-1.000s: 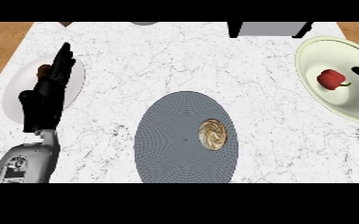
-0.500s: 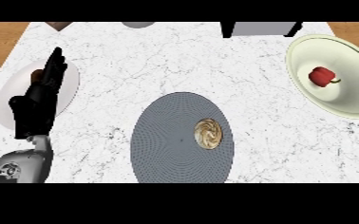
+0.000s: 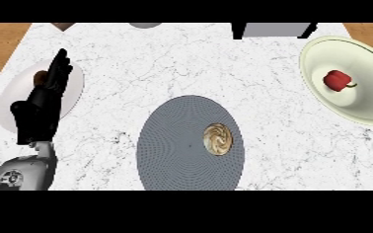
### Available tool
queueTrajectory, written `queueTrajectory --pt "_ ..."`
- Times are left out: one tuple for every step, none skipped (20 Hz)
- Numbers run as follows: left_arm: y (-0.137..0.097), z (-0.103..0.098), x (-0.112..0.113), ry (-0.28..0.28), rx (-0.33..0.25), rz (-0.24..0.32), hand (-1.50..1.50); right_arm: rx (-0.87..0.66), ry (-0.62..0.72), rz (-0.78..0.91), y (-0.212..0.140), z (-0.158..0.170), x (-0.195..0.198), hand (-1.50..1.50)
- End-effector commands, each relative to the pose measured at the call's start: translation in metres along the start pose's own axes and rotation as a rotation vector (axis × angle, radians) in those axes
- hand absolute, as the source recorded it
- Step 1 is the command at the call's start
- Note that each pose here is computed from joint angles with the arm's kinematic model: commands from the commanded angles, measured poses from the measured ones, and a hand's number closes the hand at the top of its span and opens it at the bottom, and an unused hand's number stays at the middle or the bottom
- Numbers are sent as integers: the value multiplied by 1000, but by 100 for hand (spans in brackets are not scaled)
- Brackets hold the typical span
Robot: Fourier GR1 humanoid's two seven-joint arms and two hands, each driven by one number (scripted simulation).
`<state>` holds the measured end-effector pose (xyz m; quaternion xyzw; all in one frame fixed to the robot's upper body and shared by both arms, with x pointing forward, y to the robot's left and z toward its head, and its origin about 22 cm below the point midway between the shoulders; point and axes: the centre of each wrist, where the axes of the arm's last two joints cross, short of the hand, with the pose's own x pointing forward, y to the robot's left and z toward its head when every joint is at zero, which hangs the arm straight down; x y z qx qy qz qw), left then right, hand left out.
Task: Pick the bell pepper from the placemat and place it in the bowl
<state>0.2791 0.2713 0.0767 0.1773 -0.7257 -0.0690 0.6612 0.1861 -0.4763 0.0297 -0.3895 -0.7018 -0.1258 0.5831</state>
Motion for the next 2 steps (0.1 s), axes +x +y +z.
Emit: queueTrajectory --pt "-7 -24 3 -6 -4 2 0 12 -7 -6 -5 28 18 -150" --pt "-5 0 -5 -3 -10 -19 0 2 -4 -18 -1 43 23 -150"
